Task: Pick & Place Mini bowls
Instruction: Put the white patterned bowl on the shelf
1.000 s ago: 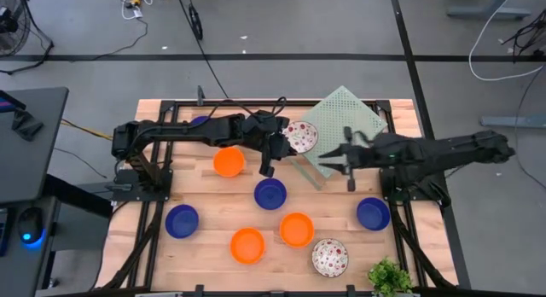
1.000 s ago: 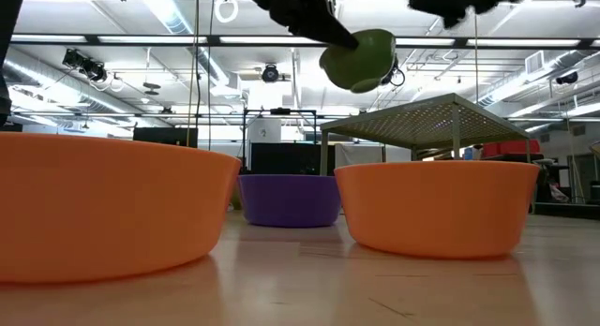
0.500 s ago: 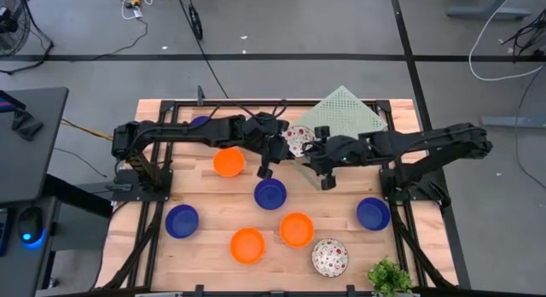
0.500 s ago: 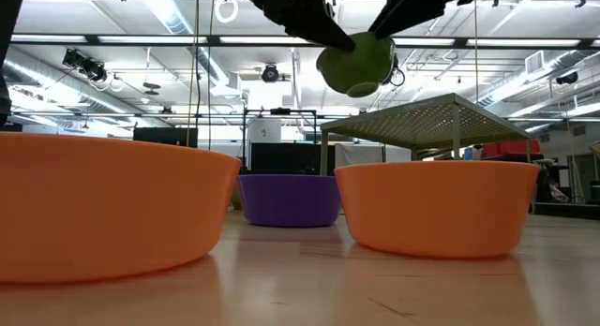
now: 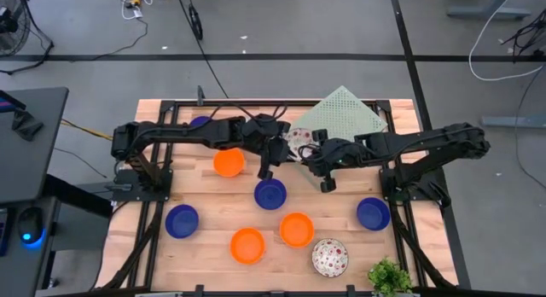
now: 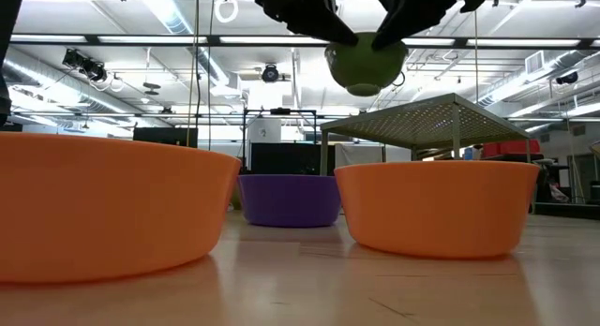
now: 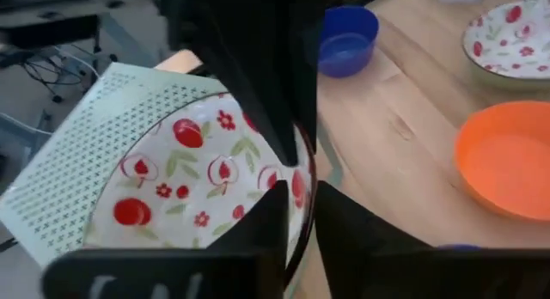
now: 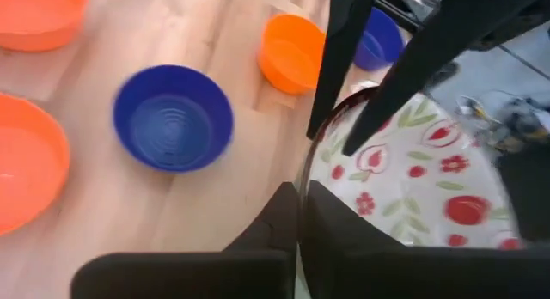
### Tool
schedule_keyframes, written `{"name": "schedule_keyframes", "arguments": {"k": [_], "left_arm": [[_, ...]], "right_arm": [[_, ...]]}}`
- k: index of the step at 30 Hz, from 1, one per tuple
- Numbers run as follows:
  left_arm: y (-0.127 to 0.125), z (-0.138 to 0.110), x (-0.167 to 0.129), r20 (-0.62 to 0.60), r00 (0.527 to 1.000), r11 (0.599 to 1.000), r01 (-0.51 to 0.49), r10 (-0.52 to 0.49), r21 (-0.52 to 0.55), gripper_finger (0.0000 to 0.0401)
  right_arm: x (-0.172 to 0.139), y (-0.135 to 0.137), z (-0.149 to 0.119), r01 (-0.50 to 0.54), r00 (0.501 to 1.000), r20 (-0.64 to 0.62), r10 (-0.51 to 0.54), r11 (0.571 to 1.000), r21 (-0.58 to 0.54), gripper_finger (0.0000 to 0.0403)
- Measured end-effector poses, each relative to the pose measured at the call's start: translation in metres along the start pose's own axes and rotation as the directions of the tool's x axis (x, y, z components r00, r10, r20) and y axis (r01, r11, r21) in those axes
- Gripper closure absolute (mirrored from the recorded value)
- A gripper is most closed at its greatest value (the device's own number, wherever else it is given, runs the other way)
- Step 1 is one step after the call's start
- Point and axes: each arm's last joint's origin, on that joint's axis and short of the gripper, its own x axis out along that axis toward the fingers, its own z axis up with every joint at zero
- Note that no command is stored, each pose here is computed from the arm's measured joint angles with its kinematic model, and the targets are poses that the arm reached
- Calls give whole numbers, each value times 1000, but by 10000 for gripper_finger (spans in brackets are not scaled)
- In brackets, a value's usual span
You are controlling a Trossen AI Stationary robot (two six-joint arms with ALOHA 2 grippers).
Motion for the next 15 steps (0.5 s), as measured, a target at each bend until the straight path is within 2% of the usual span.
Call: {"name": "schedule_keyframes", "arguments": {"k": [5,8,11,15], "left_arm": [[5,5,-16,-51,988,990,-143,144,12,268],[9,9,-33,-83,970,973,-229,230,14,233],[12,10,-50,-104,963,968,-252,249,-12,212],[17,-1,-62,-169,965,965,-225,201,-134,206]], "right_arm": [[-6,-8,-7,120,991,-69,-117,992,47,394],[-13,-21,-18,173,978,-136,-157,979,112,395],[-22,-39,-31,234,963,-180,-200,953,193,396],[-31,-66,-50,324,934,-248,-256,899,294,397]]}}
